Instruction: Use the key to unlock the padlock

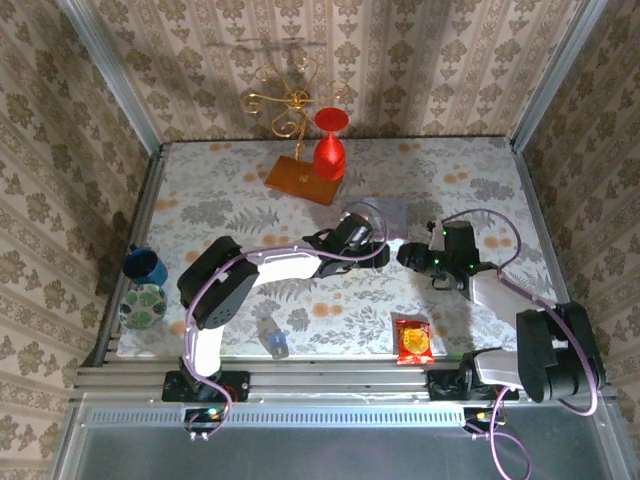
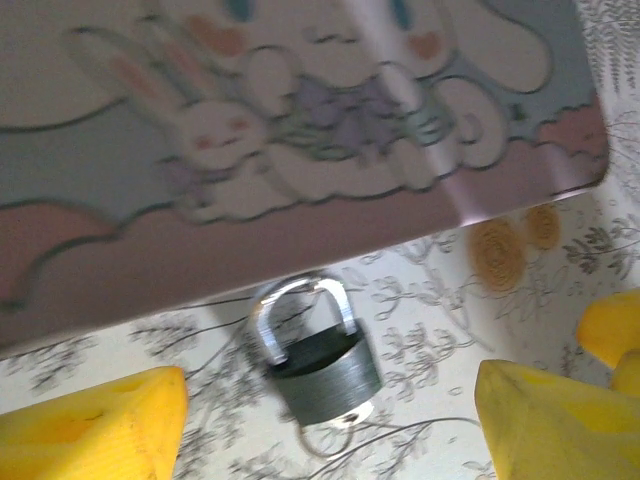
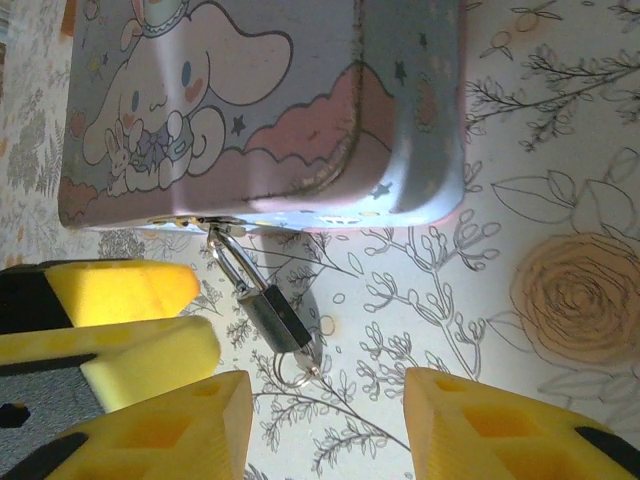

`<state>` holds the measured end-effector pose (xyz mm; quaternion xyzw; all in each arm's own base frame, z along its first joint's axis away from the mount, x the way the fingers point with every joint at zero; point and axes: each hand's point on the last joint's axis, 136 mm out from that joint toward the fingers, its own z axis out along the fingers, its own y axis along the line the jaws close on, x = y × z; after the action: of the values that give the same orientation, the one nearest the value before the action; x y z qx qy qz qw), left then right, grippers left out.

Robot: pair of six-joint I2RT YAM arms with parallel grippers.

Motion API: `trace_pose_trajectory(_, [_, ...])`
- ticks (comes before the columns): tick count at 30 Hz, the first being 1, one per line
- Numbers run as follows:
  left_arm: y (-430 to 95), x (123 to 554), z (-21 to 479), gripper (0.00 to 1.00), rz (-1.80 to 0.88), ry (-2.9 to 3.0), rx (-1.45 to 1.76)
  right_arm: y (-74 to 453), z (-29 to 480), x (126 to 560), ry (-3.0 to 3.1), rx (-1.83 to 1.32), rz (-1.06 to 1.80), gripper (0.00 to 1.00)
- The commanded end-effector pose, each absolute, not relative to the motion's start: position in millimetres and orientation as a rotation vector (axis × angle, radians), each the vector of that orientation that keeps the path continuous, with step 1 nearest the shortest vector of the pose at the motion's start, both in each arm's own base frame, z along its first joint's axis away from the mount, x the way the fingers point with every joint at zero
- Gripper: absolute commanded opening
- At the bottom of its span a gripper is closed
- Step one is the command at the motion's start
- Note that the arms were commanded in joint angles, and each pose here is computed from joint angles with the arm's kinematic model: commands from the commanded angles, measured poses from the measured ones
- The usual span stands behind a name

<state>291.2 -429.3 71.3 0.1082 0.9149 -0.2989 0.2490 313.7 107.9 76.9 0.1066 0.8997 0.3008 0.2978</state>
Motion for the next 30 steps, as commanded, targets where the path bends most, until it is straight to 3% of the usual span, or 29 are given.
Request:
trace_pose_trajectory(1, [-440, 291, 70, 0.79, -0.805, 2.512, 0.287, 97, 73, 303, 2.409, 0.355, 0.745, 0.46])
trace_pose_trajectory(15, [-435, 290, 52, 0.88, -0.722, 2.595, 0.249, 97, 70, 298, 2.393, 0.384, 0.784, 0.45])
trace_pose_trajectory(25, [-448, 307, 64, 0.68, -0.794, 2.520, 0.268, 121, 51, 305, 2.413, 0.376, 0.871, 0.41])
trace_pose_trajectory(30, [-447, 314, 63, 0.68, -0.784, 2.508, 0.260, 133, 40, 309, 2.432, 0.353, 0.901, 0.41])
